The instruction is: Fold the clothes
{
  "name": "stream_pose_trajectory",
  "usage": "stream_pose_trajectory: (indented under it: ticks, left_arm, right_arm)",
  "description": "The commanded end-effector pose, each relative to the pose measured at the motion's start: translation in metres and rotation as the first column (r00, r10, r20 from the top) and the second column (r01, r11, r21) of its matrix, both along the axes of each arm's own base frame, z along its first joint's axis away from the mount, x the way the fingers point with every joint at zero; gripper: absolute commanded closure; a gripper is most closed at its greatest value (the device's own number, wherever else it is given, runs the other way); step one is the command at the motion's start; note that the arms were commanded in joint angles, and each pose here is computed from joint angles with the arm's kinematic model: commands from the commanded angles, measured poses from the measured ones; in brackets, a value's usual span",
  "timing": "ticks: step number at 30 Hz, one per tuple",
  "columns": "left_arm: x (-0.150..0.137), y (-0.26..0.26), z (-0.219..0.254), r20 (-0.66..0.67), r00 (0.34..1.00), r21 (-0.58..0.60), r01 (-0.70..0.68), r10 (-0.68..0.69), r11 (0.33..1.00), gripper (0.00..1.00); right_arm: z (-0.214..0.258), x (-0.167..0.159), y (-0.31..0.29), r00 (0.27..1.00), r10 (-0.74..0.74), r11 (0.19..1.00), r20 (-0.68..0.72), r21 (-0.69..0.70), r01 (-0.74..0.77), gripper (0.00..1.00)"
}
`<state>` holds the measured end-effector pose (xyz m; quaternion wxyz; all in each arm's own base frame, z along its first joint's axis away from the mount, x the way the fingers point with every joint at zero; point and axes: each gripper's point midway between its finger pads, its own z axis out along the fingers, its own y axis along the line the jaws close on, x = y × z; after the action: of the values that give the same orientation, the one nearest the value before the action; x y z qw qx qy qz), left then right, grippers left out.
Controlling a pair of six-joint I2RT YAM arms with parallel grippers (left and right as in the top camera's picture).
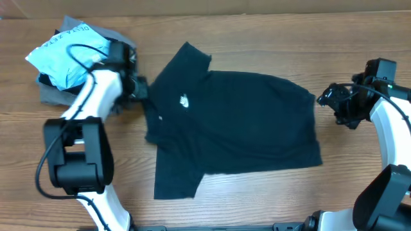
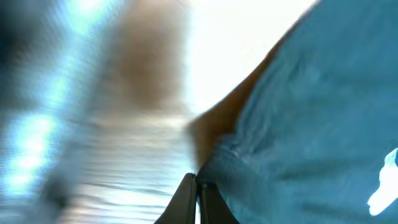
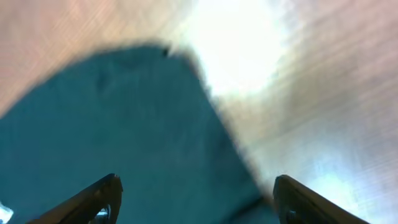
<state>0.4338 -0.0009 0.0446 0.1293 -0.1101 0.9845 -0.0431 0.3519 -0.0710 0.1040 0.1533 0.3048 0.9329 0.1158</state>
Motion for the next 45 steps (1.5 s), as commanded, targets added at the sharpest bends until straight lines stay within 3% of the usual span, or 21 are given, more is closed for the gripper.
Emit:
stream_pose_trajectory:
  ticks: [1, 4, 6, 13, 21, 24, 25, 26, 31, 33, 35, 37, 42, 45]
  left_arm:
    - [0.024, 0.012, 0.029, 0.075, 0.996, -0.042, -0.035, 0.039, 0.998, 0.96]
    - [0.030, -0.004, 0.040, 0.105, 0.994, -0.127, 0.035, -0.021, 0.991, 0.58]
    - [0.029, -0.015, 0.043, 0.107, 0.993, -0.173, 0.062, -0.044, 0.983, 0.47]
    - [0.018, -0.039, 0.060, 0.093, 0.987, -0.284, 0.152, -0.131, 0.947, 0.59]
    - [0.000, -0.051, 0.124, 0.157, 0.951, -0.245, 0.299, -0.266, 0.922, 0.62]
    - [-0.008, -0.056, 0.154, 0.216, 0.933, -0.201, 0.332, -0.289, 0.922, 0.62]
    - [-0.011, -0.057, 0.163, 0.235, 0.927, -0.183, 0.338, -0.293, 0.923, 0.61]
    - [-0.017, -0.059, 0.181, 0.271, 0.914, -0.152, 0.350, -0.301, 0.924, 0.61]
    - [-0.041, -0.063, 0.204, 0.283, 0.906, -0.135, 0.362, -0.314, 0.922, 0.56]
    - [-0.052, -0.063, 0.204, 0.250, 0.916, -0.148, 0.356, -0.314, 0.923, 0.56]
    - [-0.063, -0.062, 0.199, 0.204, 0.928, -0.166, 0.348, -0.313, 0.923, 0.56]
    - [-0.073, -0.062, 0.195, 0.163, 0.936, -0.180, 0.340, -0.312, 0.923, 0.59]
    - [-0.091, -0.061, 0.189, 0.080, 0.949, -0.202, 0.315, -0.305, 0.927, 0.60]
    - [-0.106, -0.049, 0.185, -0.001, 0.969, -0.164, 0.244, -0.248, 0.956, 0.69]
  right_arm:
    - [-0.001, 0.007, -0.001, 0.998, 0.005, 1.000, 0.056, -0.014, -0.004, 0.19]
    - [-0.012, 0.016, -0.004, 0.995, 0.006, 1.000, 0.096, -0.027, -0.004, 0.21]
    - [-0.027, 0.024, -0.001, 0.992, 0.031, 1.000, 0.125, -0.012, -0.029, 0.25]
    - [-0.054, 0.040, 0.048, 0.959, 0.183, 0.955, 0.218, 0.193, -0.226, 0.36]
    - [-0.098, 0.055, 0.078, 0.946, 0.267, 0.943, 0.182, 0.151, -0.296, 0.40]
    - [-0.112, 0.060, 0.075, 0.948, 0.276, 0.954, 0.155, 0.078, -0.290, 0.56]
    - [-0.113, 0.061, 0.071, 0.951, 0.270, 0.959, 0.149, 0.051, -0.280, 0.69]
    - [-0.113, 0.065, 0.055, 0.961, 0.239, 0.971, 0.139, -0.015, -0.239, 0.90]
    - [-0.091, 0.075, -0.006, 0.983, 0.105, 0.991, 0.150, -0.101, -0.090, 0.96]
    - [-0.081, 0.074, -0.029, 0.987, 0.042, 0.994, 0.154, -0.102, -0.026, 0.91]
    - [-0.070, 0.070, -0.045, 0.988, 0.003, 0.998, 0.156, -0.069, 0.008, 0.57]
    - [-0.060, 0.064, -0.052, 0.989, -0.017, 0.999, 0.150, -0.037, 0.023, 0.43]
    - [-0.034, 0.038, -0.051, 0.993, -0.050, 0.998, 0.109, 0.046, 0.045, 0.38]
    - [-0.024, 0.013, -0.039, 0.998, -0.055, 0.995, 0.040, 0.083, 0.052, 0.38]
